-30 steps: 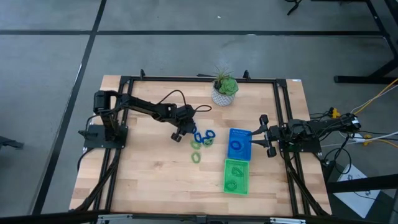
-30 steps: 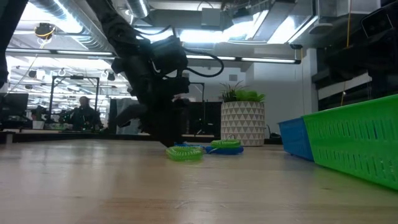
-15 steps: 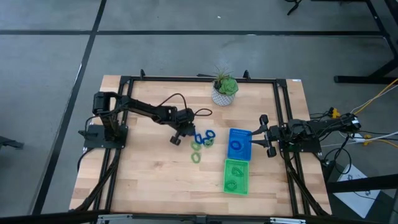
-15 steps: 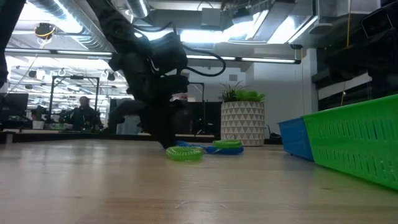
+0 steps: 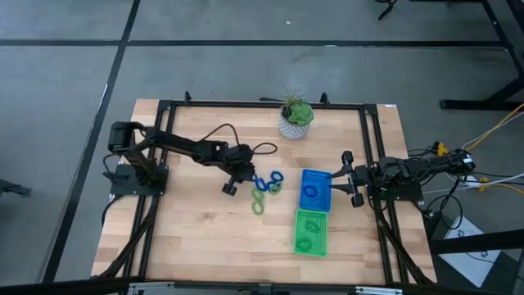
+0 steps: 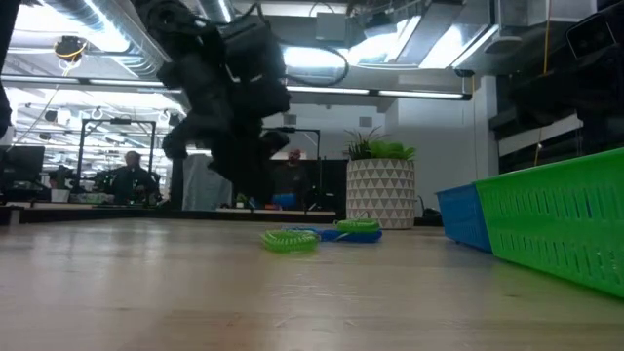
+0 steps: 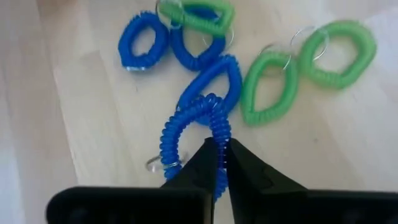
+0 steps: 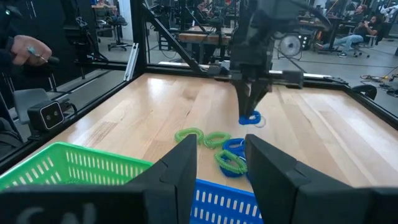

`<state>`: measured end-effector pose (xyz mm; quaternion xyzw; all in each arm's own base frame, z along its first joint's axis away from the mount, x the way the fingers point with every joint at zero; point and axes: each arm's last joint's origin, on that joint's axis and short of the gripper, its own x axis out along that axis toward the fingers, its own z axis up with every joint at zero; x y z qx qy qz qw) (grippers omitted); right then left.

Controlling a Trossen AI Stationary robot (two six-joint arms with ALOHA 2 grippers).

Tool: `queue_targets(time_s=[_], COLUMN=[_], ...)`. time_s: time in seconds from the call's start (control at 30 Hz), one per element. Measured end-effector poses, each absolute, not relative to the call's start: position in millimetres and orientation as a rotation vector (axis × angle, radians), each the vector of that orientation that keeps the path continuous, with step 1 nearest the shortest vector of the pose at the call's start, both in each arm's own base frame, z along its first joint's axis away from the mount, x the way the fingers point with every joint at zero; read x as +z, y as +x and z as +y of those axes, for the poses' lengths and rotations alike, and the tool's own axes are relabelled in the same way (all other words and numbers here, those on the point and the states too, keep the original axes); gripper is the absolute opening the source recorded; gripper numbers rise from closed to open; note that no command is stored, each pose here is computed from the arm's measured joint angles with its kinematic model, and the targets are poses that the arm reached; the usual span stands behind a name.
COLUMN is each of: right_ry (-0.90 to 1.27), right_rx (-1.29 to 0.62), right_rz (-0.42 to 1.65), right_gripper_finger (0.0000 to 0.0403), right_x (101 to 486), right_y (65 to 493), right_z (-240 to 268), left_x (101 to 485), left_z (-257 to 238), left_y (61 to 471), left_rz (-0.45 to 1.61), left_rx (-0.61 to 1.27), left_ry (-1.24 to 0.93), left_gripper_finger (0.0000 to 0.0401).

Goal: Sort spring keychains
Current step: Put the blue spring keychain into the blue bin

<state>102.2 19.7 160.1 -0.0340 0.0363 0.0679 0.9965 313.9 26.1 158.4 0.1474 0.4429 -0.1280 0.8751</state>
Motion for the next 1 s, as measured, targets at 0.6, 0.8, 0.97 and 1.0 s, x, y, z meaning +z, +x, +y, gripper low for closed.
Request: queue_targets(time_s=[0.6,0.8,0.97,1.0], right_ry=[-0.068,-0.068,-0.068,-0.068], right_rx=[0.136,0.136,0.136,0.136], right_rz=[0.072,0.072,0.072,0.073], right_gripper_finger=[0.0136,0.0136,0.0136,0.0136], right_x=[160,160,160,160], right_y=[102,102,102,102], right_z=[20,20,20,20], left_x=[223,239,245,245], left_z=[-9,-16,-27,-30], left_y=[339,344,344,344], left_rz=[0.322,0.147,0.084,0.082], left_rx=[-0.224,-0.206,-0.226,-0.234], left_ry=[0.371,0.35,0.347,0.348], left_gripper_finger=[0.0015,0.0015,0.0015,0.0015])
